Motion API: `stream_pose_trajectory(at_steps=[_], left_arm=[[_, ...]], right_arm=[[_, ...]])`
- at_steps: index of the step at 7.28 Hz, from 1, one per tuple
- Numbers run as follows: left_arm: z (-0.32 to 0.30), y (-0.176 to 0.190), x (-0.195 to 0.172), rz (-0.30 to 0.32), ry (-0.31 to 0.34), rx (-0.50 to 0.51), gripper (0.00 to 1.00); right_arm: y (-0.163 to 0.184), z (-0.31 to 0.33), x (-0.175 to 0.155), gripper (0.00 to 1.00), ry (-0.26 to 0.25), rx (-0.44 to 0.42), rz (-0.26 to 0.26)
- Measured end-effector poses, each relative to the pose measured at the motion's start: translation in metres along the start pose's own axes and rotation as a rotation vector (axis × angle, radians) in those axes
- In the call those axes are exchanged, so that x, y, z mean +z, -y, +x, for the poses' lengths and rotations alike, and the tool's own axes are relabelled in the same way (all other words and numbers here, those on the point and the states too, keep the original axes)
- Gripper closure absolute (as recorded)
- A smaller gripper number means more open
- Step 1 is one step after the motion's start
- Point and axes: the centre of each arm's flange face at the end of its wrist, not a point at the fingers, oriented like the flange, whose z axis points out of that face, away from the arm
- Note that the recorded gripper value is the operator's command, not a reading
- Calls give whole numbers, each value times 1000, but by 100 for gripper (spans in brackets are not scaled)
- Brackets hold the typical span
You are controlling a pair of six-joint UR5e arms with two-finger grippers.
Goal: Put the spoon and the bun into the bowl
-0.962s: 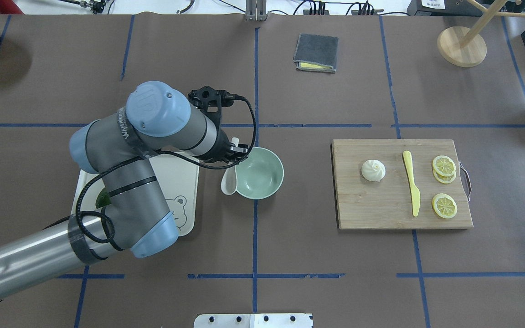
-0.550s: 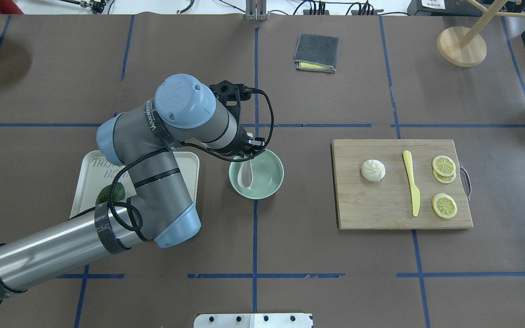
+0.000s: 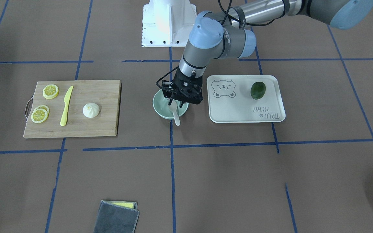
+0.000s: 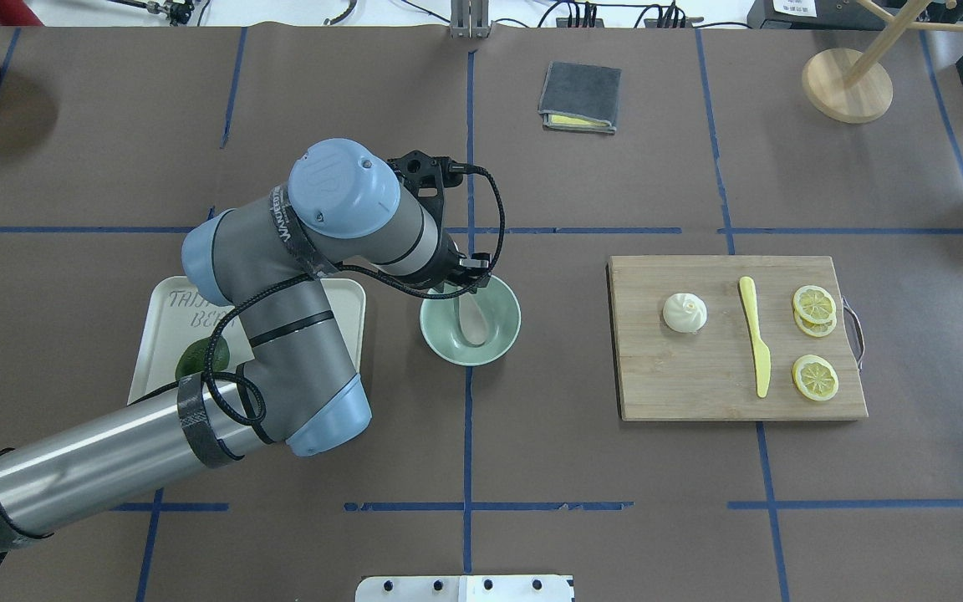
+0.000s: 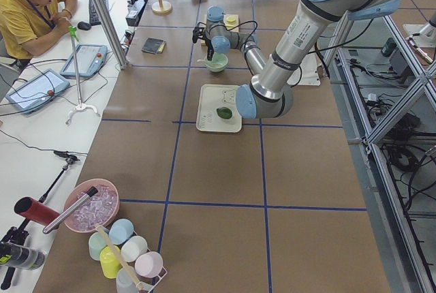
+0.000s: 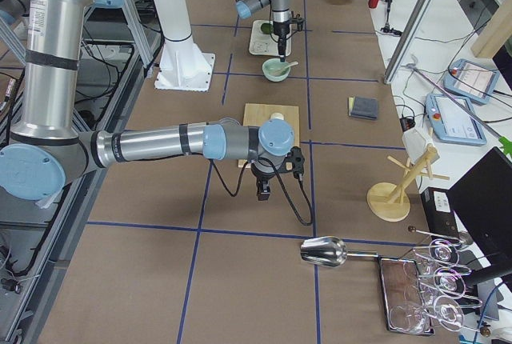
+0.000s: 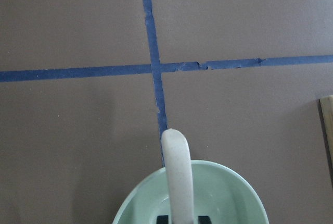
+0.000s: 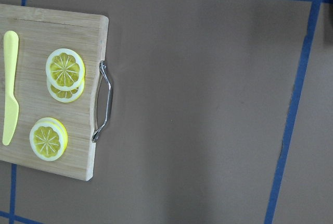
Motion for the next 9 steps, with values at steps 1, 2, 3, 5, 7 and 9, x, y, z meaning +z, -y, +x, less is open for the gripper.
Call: stream_pose_trajectory(at_steps=[1, 2, 3, 5, 7, 9], left_arm=[[0, 0, 0, 1, -3, 0, 28], [0, 0, -1, 2, -3, 0, 28], [-5, 1, -6, 7, -4, 1, 28], [-40, 1, -27, 28, 1, 31, 28], [-90, 2, -60, 51, 9, 128, 28], [-143, -3, -95, 36, 8, 207, 27]], right_arm=[[0, 0, 0, 0, 1, 0, 0], [1, -4, 0, 0, 9, -4, 0], [4, -14, 3, 0, 32, -13, -6], [25, -68, 7, 0, 59, 6, -15], [53, -160, 38, 0, 15, 43, 24], [67, -263, 92, 0, -25, 84, 111]])
